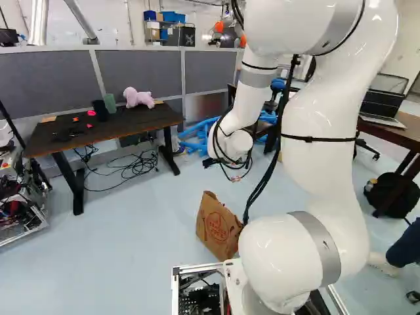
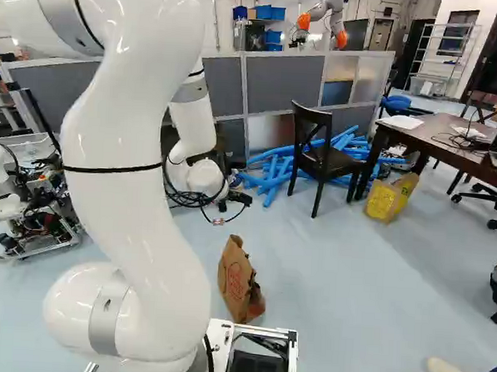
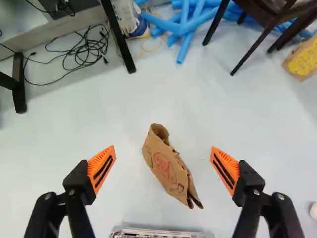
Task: Pick up the bag on the ground and place it on the table
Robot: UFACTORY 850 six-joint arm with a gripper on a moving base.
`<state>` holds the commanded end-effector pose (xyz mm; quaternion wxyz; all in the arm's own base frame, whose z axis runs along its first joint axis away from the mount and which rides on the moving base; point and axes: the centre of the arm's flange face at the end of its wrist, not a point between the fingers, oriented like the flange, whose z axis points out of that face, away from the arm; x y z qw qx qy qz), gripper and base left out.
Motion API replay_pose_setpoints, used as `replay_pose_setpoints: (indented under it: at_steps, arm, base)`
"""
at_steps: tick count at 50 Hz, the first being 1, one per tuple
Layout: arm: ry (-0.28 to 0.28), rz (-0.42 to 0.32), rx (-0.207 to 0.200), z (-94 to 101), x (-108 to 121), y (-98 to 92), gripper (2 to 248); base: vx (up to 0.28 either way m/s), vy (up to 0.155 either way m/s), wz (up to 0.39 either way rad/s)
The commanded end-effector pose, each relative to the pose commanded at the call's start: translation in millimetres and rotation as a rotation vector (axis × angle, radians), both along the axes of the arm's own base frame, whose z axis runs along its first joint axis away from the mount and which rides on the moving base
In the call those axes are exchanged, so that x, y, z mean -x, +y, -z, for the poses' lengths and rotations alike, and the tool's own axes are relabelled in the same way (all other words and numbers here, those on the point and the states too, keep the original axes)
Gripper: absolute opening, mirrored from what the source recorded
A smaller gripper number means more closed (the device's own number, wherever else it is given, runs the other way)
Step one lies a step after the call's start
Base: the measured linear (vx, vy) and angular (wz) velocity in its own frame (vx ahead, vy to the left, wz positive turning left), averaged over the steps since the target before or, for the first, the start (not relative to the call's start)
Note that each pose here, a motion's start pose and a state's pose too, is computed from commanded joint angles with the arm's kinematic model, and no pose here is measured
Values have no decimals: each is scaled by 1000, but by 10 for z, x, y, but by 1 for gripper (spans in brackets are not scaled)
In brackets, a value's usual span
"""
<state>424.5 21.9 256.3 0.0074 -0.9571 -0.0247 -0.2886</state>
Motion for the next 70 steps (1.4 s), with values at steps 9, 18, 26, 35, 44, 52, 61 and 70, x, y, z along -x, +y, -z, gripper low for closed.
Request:
replay_pose_setpoints:
  at_steps: [9, 18, 26, 35, 44, 52, 61, 70]
  arm:
    - [64, 0, 3, 138, -39, 1, 247]
    - [125, 0, 6, 273, -59, 2, 247]
    - [180, 2, 9, 394, -67, -6, 247]
    - [239, 12, 11, 529, -73, -52, 247]
    - [283, 18, 13, 660, -89, -123, 247]
    - [312, 13, 17, 776, -111, -189, 247]
    - [340, -6, 23, 905, -136, -254, 247]
    - [367, -30, 29, 1037, -161, -313, 247]
  base:
    - [0, 0, 0]
    - [0, 0, 0]
    - [0, 0, 0]
    - [0, 0, 0]
    - [0, 0, 0]
    - [0, 0, 0]
    - [0, 0, 0]
    - [0, 0, 0]
